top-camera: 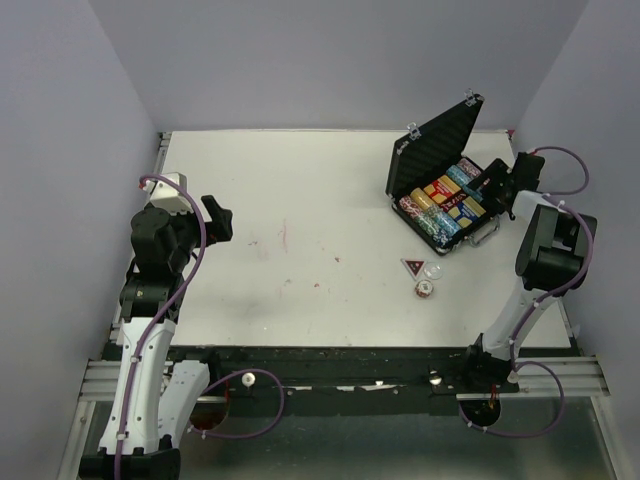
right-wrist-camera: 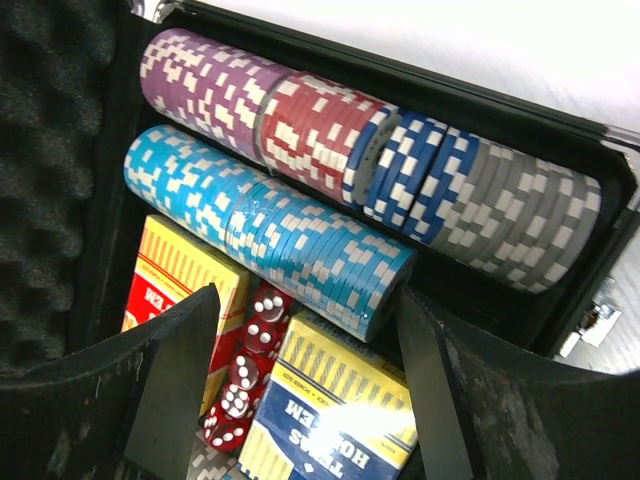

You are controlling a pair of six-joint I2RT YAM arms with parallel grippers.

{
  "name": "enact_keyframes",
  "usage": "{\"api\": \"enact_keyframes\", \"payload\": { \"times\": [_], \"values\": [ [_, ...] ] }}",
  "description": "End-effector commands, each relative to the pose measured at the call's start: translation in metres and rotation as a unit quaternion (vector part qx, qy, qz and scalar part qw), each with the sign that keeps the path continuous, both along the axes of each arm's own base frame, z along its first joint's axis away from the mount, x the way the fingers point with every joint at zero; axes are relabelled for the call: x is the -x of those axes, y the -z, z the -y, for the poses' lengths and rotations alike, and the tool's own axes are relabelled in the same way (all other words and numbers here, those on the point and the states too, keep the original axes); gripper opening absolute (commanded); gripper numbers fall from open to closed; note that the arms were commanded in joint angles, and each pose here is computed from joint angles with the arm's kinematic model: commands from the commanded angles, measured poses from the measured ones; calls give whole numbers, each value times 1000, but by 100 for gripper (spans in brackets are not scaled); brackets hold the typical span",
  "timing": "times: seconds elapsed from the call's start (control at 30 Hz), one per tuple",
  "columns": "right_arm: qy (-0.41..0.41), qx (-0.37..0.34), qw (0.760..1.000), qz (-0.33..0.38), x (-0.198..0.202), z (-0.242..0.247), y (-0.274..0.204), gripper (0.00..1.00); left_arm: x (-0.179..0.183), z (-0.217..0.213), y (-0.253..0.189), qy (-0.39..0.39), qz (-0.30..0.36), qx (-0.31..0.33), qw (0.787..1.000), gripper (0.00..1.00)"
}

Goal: Pack up texas hold em set

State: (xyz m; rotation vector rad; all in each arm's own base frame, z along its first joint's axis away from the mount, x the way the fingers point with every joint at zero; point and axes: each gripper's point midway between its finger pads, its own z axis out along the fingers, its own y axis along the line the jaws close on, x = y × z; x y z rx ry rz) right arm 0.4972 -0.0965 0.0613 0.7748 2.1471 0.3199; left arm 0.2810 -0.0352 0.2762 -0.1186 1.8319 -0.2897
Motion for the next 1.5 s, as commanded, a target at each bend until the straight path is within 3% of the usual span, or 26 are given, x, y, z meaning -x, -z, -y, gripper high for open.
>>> {"api": "enact_keyframes", "payload": {
  "times": [0.0,0.3,0.53,0.97,1.2,1.33,1.47],
  "values": [
    [-22,-28,999,39,-19,-8,-11,78,-2,-3,-2,-7,6,-1,1000,99],
    [-34,-28,998,46,-27,-16,-11,78,-2,-3,-1,-8,5,-2,1000,99],
    [-3,16,999,46,-18,-1,-18,82,-2,-4,-2,-9,5,-2,1000,99],
    [54,101,990,77,9,26,-87,92,-3,5,2,1,8,-26,1000,97],
    [42,57,993,94,44,0,-103,91,4,60,14,63,-20,-41,997,95],
    [27,33,993,111,69,-19,-113,91,15,117,18,115,-31,-5,993,95],
    [12,33,994,101,91,-28,-117,91,27,189,30,181,-60,-14,982,94]
  ]
}}
